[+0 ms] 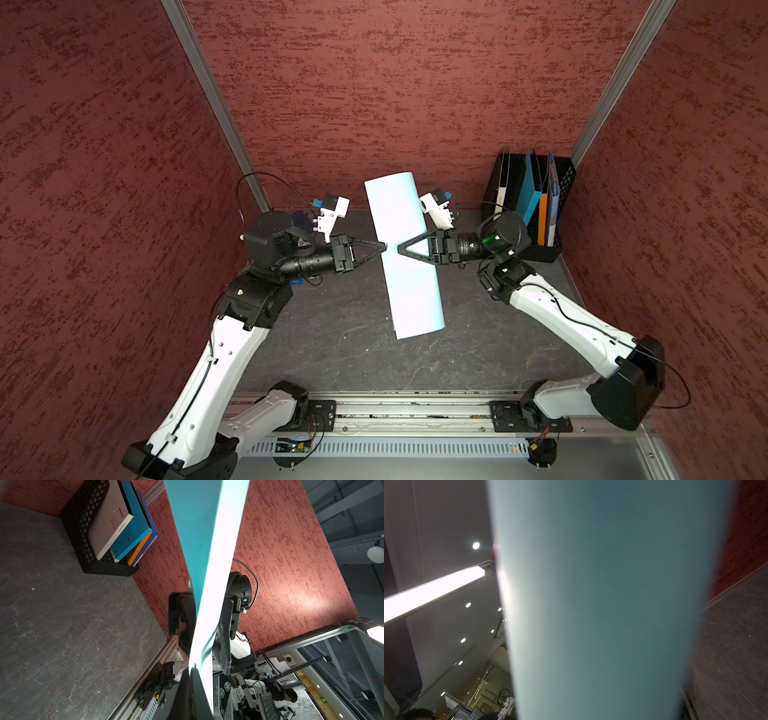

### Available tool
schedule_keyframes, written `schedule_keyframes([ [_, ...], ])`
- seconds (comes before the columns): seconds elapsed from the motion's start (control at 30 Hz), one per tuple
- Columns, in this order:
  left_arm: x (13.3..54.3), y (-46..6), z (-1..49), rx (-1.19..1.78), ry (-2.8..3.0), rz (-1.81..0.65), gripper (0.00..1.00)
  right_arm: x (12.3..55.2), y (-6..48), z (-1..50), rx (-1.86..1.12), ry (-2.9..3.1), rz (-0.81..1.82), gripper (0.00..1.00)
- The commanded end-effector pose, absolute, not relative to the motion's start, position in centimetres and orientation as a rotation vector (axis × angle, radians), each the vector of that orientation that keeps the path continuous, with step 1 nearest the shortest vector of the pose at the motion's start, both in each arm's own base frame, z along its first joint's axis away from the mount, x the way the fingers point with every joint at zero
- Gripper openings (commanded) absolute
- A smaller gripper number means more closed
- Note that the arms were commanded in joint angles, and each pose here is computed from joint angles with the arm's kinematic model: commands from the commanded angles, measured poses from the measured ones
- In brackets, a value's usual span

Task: Fold the rectangular paper in half along the long edge
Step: Fold the paper.

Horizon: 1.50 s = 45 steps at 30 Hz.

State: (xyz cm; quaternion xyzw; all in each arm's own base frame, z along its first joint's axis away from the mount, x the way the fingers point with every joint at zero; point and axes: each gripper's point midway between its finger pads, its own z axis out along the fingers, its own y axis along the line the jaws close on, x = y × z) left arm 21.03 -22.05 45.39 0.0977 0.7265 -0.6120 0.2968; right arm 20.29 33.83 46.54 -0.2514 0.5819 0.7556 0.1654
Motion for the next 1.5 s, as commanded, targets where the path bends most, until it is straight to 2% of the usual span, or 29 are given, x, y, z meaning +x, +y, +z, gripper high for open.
schedule_keyframes([
  [0.0, 20.7, -21.9, 46.3, 0.288, 1.890, -1.624, 0.00, 19.7, 33.9, 46.9, -0.762, 1.629, 2.154, 0.27],
  [0.13, 20.6, -21.8, 46.7, 0.295, 1.880, -1.623, 0.00, 19.8, 34.0, 46.3, -0.754, 1.659, 2.137, 0.28],
  [0.33, 20.5, -21.8, 47.0, 0.297, 1.878, -1.626, 0.00, 20.3, 34.0, 45.5, -0.728, 1.716, 2.081, 0.41],
  [0.73, 20.4, -21.8, 46.5, 0.291, 1.890, -1.630, 0.00, 20.0, 33.9, 46.2, -0.740, 1.685, 2.101, 0.44],
  [0.77, 20.5, -21.8, 46.5, 0.290, 1.892, -1.630, 0.02, 20.0, 33.8, 46.3, -0.740, 1.682, 2.101, 0.44],
  [0.83, 20.5, -21.8, 46.5, 0.291, 1.892, -1.630, 0.21, 19.9, 33.8, 46.5, -0.745, 1.676, 2.104, 0.45],
  [0.97, 20.6, -21.9, 46.5, 0.290, 1.891, -1.631, 0.39, 19.6, 33.8, 46.8, -0.757, 1.667, 2.111, 0.43],
  [1.07, 20.7, -21.9, 46.4, 0.289, 1.894, -1.634, 0.39, 19.2, 33.9, 46.9, -0.774, 1.656, 2.119, 0.39],
  [1.3, 20.7, -22.0, 46.3, 0.287, 1.892, -1.637, 0.39, 18.2, 34.1, 47.5, -0.828, 1.623, 2.147, 0.36],
  [1.37, 20.7, -21.9, 46.3, 0.287, 1.888, -1.639, 0.35, 17.9, 34.2, 47.5, -0.841, 1.619, 2.154, 0.36],
  [1.47, 20.7, -22.0, 46.4, 0.289, 1.887, -1.640, 0.22, 17.5, 34.2, 47.8, -0.868, 1.597, 2.170, 0.36],
])
